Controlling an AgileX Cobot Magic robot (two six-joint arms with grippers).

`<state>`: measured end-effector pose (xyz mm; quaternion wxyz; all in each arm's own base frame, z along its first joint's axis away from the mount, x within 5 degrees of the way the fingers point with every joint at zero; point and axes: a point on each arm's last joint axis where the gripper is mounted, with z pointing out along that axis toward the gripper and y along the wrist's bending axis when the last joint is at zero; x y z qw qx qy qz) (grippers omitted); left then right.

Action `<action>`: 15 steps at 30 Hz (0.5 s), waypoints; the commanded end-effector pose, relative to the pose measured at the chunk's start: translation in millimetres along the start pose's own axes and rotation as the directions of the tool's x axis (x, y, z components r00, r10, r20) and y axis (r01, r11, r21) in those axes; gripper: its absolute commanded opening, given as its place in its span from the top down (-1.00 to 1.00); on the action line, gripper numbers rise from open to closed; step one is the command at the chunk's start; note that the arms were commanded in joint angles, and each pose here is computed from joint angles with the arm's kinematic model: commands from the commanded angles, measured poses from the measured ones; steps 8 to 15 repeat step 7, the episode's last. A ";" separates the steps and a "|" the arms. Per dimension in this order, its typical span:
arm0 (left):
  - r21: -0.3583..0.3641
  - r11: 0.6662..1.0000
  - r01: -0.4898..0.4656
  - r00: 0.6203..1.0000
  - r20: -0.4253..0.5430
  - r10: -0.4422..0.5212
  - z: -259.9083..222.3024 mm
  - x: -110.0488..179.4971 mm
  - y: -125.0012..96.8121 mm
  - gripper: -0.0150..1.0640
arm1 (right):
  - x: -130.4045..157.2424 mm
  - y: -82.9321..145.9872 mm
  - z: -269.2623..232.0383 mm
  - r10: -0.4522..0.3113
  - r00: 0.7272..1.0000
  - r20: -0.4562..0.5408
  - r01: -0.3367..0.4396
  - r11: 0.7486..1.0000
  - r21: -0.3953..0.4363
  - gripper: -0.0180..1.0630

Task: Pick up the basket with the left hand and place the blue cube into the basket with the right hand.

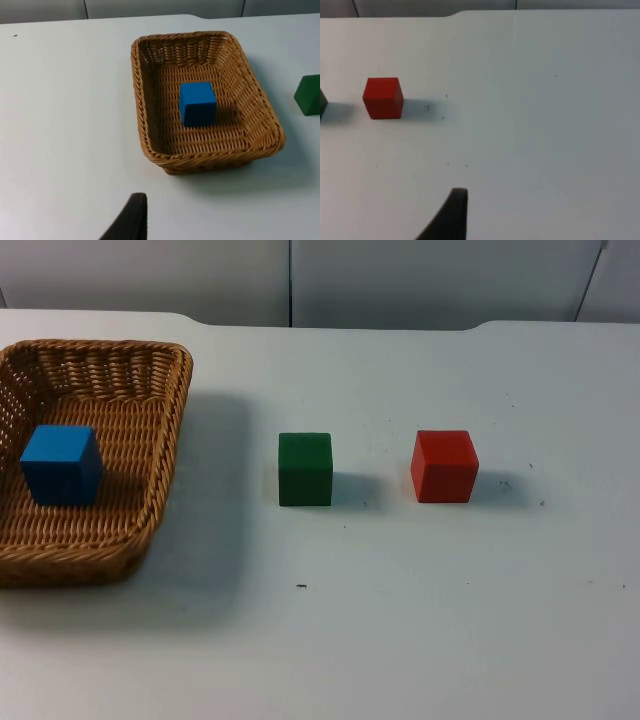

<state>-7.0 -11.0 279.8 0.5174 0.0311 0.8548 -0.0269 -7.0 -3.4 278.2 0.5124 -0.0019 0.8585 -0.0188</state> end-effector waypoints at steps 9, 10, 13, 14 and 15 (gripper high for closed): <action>-0.025 0.999 0.040 0.999 0.007 -0.040 0.2 0.5 2.8 -0.98 | -0.3 -0.3 0.3 0.001 1.000 0.012 -0.002 1.000 0.012 -0.98; -0.025 0.999 0.040 0.999 0.007 -0.040 0.2 0.5 2.8 -0.98 | -0.3 -0.3 0.3 0.001 1.000 0.012 -0.002 1.000 0.012 -0.98; -0.025 0.999 0.040 0.999 0.007 -0.040 0.2 0.5 2.8 -0.98 | -0.3 -0.3 0.3 0.001 1.000 0.012 -0.002 1.000 0.012 -0.98; -0.025 0.999 0.040 0.999 0.007 -0.040 0.2 0.5 2.8 -0.98 | -0.3 -0.3 0.3 0.001 1.000 0.012 -0.002 1.000 0.012 -0.98; -0.025 0.999 0.040 0.999 0.007 -0.040 0.2 0.5 2.8 -0.98 | -0.3 -0.3 0.3 0.001 1.000 0.012 -0.002 1.000 0.012 -0.98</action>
